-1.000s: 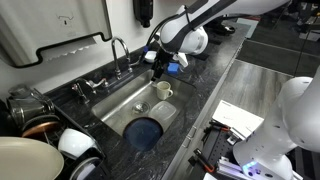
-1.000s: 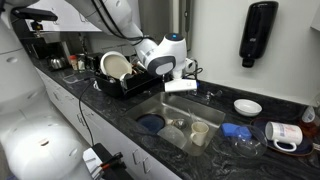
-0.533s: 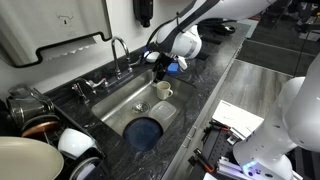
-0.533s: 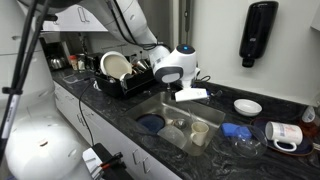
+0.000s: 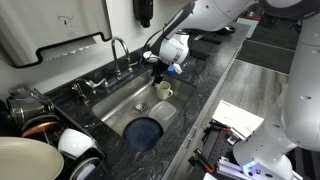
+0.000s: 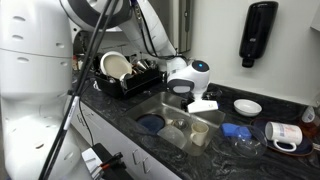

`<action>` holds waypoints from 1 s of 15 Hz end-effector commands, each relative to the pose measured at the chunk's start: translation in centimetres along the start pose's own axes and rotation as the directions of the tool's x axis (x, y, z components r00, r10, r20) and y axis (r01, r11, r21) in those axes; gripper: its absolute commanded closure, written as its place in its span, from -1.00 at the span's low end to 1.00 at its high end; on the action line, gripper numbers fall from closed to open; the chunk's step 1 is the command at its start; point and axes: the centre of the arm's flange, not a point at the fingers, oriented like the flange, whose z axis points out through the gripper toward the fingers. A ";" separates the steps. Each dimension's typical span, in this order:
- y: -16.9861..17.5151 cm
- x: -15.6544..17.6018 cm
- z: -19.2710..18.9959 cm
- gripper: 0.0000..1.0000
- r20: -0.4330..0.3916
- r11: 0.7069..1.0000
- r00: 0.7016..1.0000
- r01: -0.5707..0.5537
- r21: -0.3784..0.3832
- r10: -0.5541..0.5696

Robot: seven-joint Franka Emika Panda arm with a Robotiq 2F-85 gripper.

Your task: Remove the straw from the cup that is in the sink and put it in the utensil holder

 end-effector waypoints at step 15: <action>3.2 -1.2 0.8 1.00 -0.004 0.999 0.999 0.041 0.027 -0.041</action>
